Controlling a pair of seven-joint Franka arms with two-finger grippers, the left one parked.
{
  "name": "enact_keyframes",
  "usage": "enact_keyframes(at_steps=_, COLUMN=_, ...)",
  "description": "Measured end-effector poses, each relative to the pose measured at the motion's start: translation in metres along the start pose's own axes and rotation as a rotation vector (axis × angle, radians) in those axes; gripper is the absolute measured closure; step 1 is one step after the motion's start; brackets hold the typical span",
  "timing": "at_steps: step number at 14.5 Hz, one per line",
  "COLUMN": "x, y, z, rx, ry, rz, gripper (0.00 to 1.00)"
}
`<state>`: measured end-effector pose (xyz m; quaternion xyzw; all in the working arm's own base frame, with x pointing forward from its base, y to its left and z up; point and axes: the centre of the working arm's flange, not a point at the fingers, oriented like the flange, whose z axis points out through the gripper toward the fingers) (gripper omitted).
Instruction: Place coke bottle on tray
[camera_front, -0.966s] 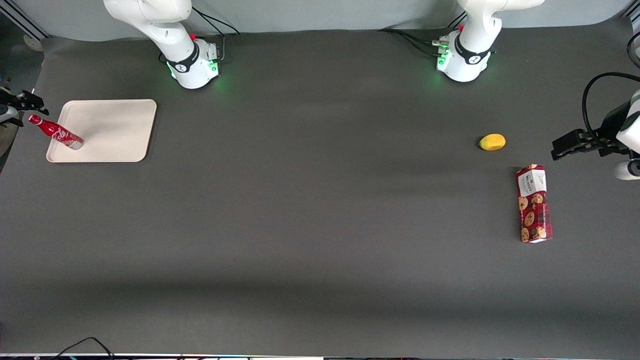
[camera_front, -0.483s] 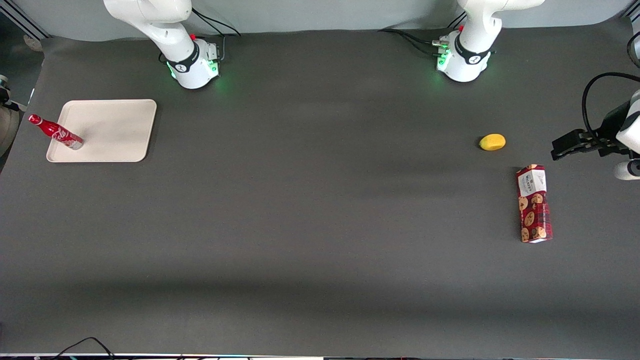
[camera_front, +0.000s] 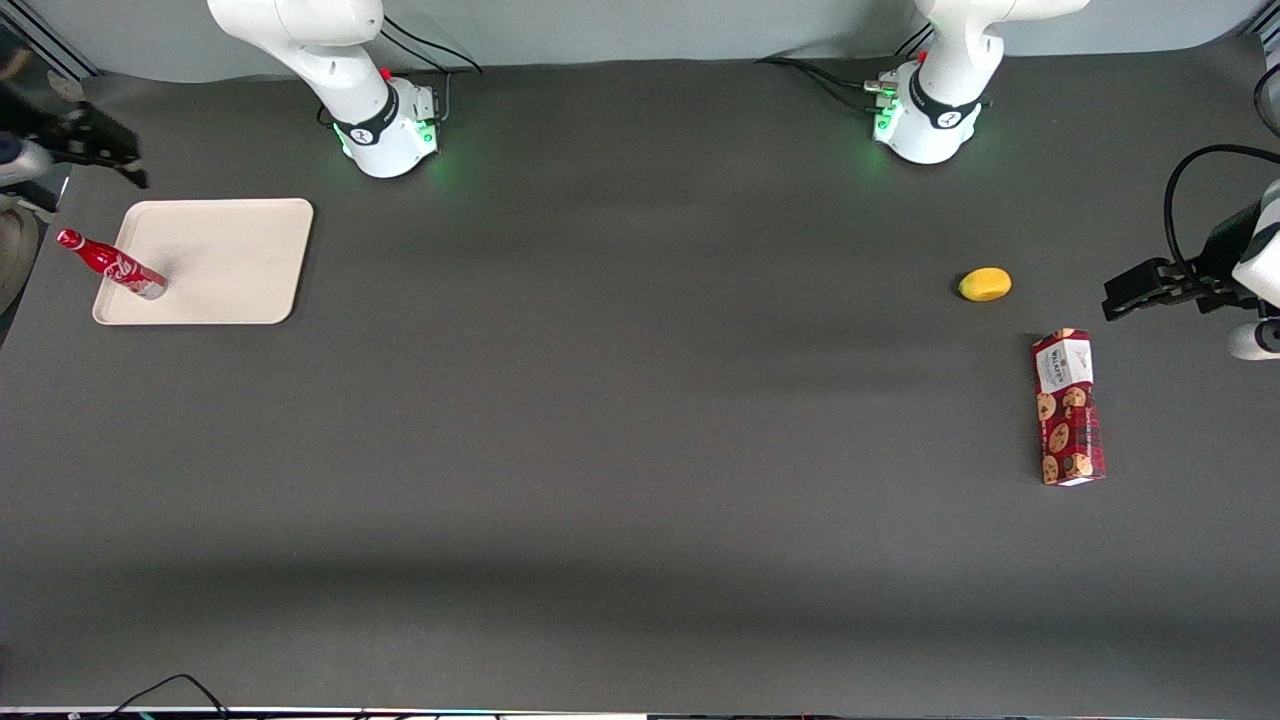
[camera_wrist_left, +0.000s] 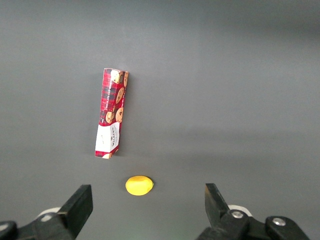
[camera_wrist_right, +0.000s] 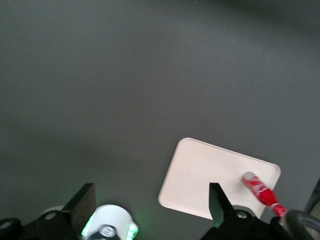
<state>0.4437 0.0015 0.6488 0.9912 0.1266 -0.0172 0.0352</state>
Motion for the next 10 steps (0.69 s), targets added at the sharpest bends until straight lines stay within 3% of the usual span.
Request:
enact_keyframes(at_steps=2, x=0.016, y=-0.031, z=-0.008, rx=-0.018, ry=0.017, rz=0.047, gripper=0.00)
enact_keyframes(at_steps=5, x=0.040, y=-0.030, z=-0.022, rx=-0.012, ry=0.052, rz=0.076, gripper=0.00)
enact_keyframes(at_steps=8, x=0.055, y=-0.021, z=-0.025, rx=0.044, ry=0.065, rz=0.150, gripper=0.00)
enact_keyframes(at_steps=10, x=0.056, y=-0.021, z=-0.026, rx=0.057, ry=0.068, rz=0.175, gripper=0.00)
